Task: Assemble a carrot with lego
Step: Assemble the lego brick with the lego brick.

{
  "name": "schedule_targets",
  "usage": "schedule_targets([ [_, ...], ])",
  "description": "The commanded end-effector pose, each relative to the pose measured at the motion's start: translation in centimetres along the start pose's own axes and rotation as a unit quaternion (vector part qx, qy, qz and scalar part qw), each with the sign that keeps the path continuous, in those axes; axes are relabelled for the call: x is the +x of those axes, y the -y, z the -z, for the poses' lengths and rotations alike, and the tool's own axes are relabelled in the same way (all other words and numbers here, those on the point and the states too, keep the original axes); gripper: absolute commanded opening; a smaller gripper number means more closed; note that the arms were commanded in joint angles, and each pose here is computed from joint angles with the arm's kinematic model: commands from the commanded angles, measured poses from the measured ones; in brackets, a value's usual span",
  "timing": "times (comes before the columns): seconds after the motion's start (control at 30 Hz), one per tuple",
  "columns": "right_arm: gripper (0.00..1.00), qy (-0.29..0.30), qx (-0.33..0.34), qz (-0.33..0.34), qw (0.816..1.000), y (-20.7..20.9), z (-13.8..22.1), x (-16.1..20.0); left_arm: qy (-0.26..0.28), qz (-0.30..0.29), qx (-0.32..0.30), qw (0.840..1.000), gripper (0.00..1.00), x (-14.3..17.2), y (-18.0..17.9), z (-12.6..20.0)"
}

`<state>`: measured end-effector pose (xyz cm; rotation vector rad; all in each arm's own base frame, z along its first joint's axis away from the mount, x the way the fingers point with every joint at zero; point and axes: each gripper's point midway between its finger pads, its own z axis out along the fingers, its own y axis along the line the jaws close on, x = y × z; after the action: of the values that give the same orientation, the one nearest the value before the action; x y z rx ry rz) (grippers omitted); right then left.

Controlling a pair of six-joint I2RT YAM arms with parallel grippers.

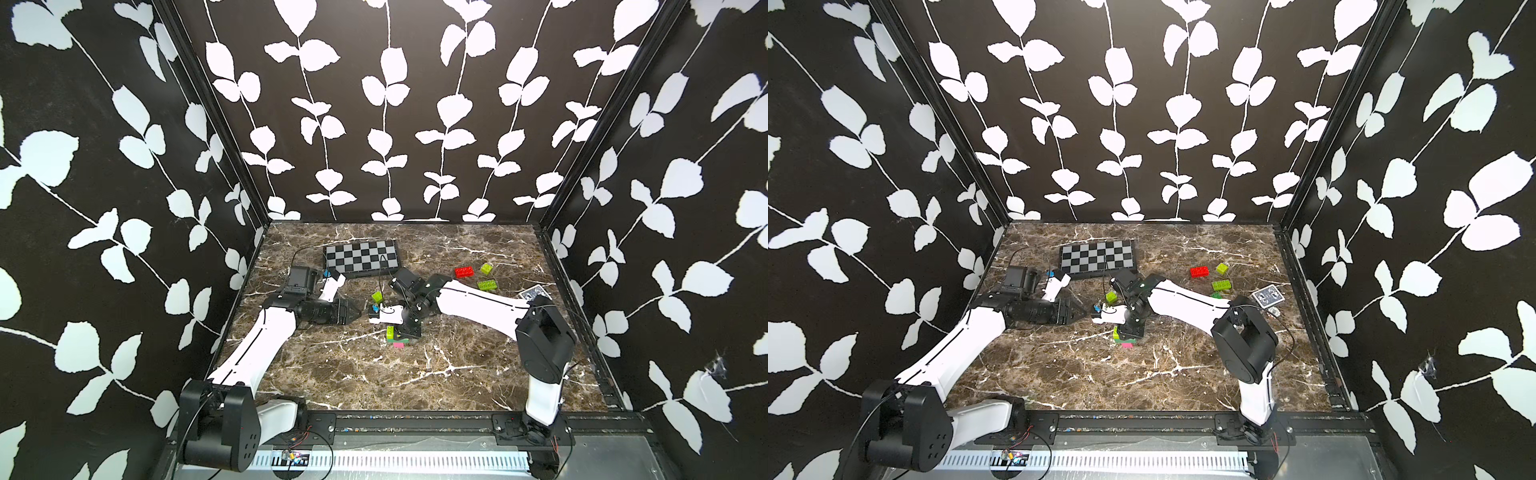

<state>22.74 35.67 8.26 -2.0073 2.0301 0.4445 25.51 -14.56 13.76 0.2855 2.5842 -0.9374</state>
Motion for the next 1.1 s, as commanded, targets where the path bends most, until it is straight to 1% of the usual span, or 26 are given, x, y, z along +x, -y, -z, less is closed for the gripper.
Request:
schedule_targets([
  [0.0, 0.22, -0.091, -0.023, -0.015, 0.995, -1.0, -2.5, 4.0, -0.003, -0.005, 0.007, 1.0, 0.61, 0.4, 0.1, 0.0],
  [0.2, 0.22, -0.084, -0.026, -0.002, 0.996, -0.9, -2.8, 3.6, -0.003, -0.006, 0.006, 1.0, 0.61, 0.5, 0.1, 0.0],
  [0.43, 0.21, -0.123, -0.037, 0.001, 0.992, -1.0, -3.8, 5.2, -0.004, -0.006, 0.004, 1.0, 0.61, 0.5, 0.0, -0.1],
  [0.77, 0.18, -0.147, -0.052, -0.021, 0.988, -1.8, -5.8, 7.6, -0.005, -0.007, 0.002, 1.0, 0.61, 0.2, -0.1, -0.1],
  [0.83, 0.17, -0.131, -0.058, -0.035, 0.989, -1.9, -6.6, 8.1, -0.004, -0.007, 0.001, 1.0, 0.61, 0.2, -0.1, -0.1],
  [0.87, 0.17, -0.121, -0.053, -0.042, 0.99, -1.7, -6.7, 7.8, -0.005, -0.007, 0.0, 1.0, 0.61, 0.1, -0.2, -0.2],
  [0.9, 0.17, -0.114, -0.062, -0.043, 0.991, -2.0, -6.6, 7.7, -0.004, -0.007, 0.0, 1.0, 0.61, 0.1, -0.2, -0.1],
  [0.97, 0.17, -0.088, -0.05, -0.042, 0.994, -1.4, -6.6, 6.6, -0.004, -0.005, 0.0, 1.0, 0.61, 0.0, -0.2, -0.1],
  [1.07, 0.17, -0.099, -0.058, -0.045, 0.992, -1.7, -7.0, 7.2, -0.003, -0.005, 0.001, 1.0, 0.61, -0.1, -0.1, -0.1],
])
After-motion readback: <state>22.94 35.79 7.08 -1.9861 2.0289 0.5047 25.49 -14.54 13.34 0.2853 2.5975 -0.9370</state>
